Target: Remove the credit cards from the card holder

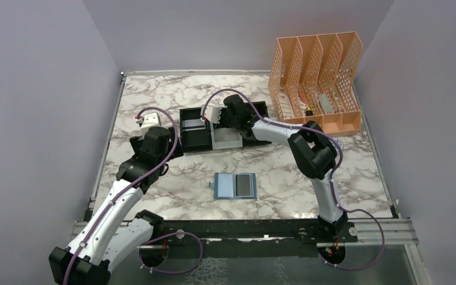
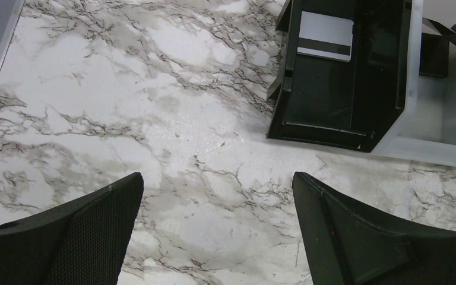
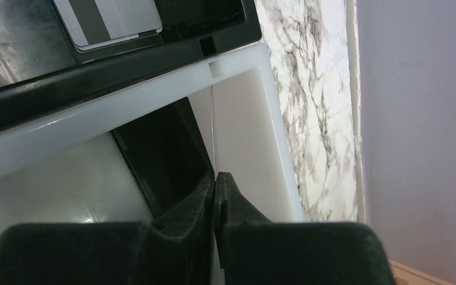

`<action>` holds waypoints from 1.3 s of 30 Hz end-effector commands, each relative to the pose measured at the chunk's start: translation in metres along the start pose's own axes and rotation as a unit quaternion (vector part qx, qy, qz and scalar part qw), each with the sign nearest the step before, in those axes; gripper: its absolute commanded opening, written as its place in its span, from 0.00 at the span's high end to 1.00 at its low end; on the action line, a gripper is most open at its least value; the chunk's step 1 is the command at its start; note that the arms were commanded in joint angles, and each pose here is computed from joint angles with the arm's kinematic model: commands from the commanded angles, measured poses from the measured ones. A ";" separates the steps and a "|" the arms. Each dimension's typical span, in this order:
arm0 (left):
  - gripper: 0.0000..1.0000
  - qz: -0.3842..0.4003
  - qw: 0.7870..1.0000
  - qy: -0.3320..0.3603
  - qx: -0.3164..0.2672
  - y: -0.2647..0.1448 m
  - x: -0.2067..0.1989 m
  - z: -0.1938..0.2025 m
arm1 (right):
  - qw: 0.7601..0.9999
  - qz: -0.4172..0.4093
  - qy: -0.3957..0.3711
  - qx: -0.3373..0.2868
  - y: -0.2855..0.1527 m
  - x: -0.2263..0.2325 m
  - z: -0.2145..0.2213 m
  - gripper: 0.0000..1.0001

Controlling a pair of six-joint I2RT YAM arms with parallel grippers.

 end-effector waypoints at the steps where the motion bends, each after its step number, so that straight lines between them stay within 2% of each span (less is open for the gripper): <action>1: 0.01 -0.011 1.000 0.001 -0.001 0.001 0.004 0.001 | 1.000 0.013 -0.018 0.021 0.004 -0.003 0.003 0.96; 11: 0.01 -0.007 1.000 0.003 0.002 0.002 0.003 0.002 | 1.000 -0.003 -0.005 0.029 0.005 0.007 0.001 0.77; 34: 0.01 0.005 1.000 0.008 0.012 0.003 -0.002 0.005 | 0.998 -0.044 0.026 0.024 -0.006 0.023 0.001 0.68; 35: 0.01 0.005 1.000 0.009 0.011 0.003 -0.003 0.005 | 0.998 -0.044 0.026 0.023 -0.006 0.023 0.000 0.66; 36: 0.01 0.006 1.000 0.009 0.011 0.003 -0.003 0.005 | 0.998 -0.045 0.026 0.022 -0.006 0.024 0.000 0.59; 37: 0.01 0.007 1.000 0.009 0.012 0.003 -0.003 0.005 | 0.998 -0.048 0.026 0.022 -0.007 0.025 0.000 0.57; 39: 0.01 0.008 1.000 0.009 0.012 0.003 -0.004 0.004 | 0.998 -0.046 0.025 0.022 -0.006 0.024 0.001 0.56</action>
Point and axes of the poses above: each gripper's point midway between its finger pads, its own y axis out along the fingers, its own x axis along the line the jaws close on, z = x × y, the point moved 1 cm from there along -y, back along the fingers, and after that the axes turned 10 degrees about y, right-handed, at the moved point
